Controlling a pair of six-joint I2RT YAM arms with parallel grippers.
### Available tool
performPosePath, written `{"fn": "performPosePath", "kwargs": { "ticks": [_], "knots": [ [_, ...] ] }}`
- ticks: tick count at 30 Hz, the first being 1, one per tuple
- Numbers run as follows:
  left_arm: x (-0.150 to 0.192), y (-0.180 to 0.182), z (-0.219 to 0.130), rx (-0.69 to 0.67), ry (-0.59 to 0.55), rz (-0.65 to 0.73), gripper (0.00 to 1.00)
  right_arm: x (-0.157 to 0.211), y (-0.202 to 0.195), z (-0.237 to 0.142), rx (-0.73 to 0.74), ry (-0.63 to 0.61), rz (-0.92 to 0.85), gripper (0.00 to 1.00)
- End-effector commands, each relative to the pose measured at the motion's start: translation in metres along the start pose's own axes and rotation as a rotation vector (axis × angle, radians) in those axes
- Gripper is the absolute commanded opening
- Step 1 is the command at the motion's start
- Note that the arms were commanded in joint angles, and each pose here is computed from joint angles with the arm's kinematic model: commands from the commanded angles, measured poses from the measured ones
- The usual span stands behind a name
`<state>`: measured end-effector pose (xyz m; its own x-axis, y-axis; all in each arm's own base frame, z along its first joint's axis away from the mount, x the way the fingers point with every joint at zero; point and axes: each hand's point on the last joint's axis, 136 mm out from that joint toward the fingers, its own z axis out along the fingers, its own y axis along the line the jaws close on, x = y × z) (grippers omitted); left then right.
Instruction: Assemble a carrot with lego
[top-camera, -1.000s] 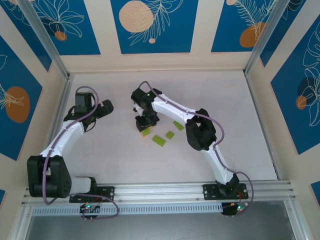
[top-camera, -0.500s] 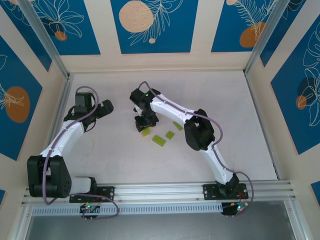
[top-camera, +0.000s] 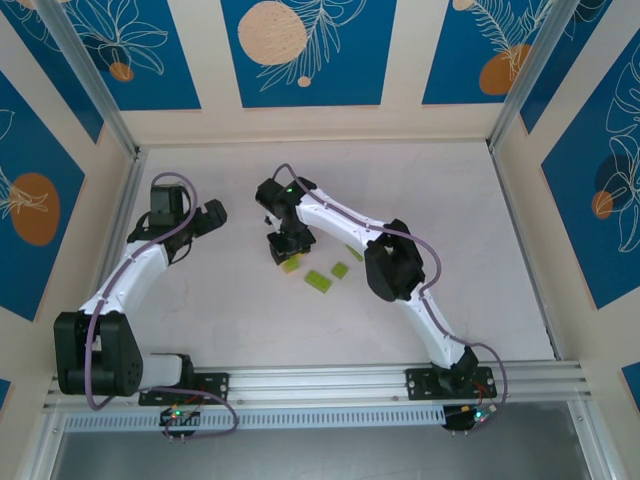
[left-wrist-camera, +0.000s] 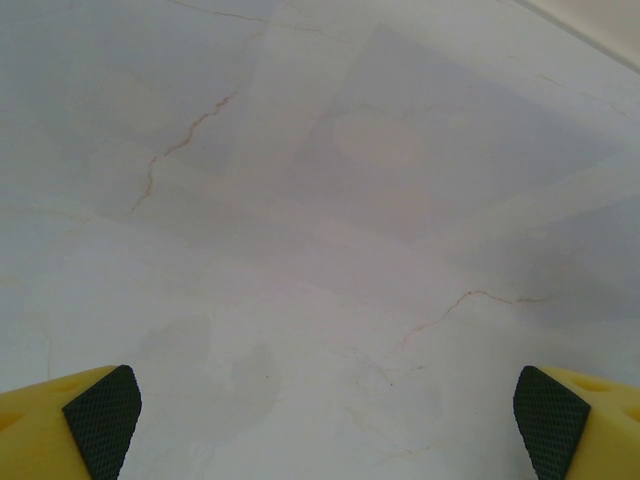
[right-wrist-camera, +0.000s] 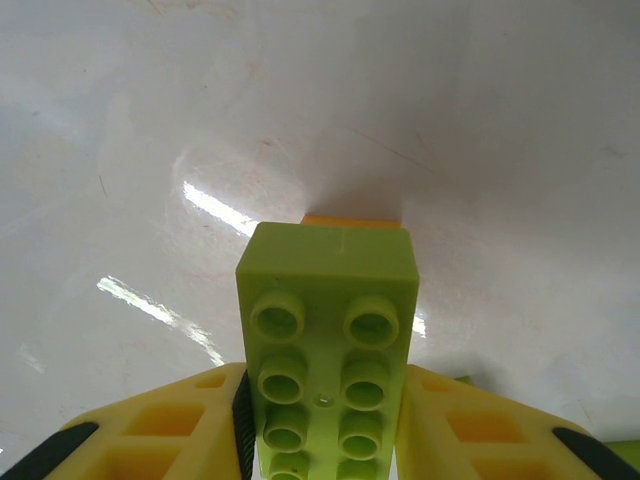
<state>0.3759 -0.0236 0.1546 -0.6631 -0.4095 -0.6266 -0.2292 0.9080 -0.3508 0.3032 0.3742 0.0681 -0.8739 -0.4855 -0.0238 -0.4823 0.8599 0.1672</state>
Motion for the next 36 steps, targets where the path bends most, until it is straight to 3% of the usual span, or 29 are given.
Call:
{"fn": "performPosePath", "kwargs": {
  "ticks": [1,36],
  "knots": [
    [-0.002,0.001,-0.004,0.012,-0.015,-0.02,0.98,0.009,-0.008,0.011,0.059,0.055,-0.021,0.38],
    [-0.003,0.002,-0.006,0.009,-0.021,-0.019,0.99,0.033,-0.008,0.004,0.087,0.187,-0.226,0.37]
  ]
}}
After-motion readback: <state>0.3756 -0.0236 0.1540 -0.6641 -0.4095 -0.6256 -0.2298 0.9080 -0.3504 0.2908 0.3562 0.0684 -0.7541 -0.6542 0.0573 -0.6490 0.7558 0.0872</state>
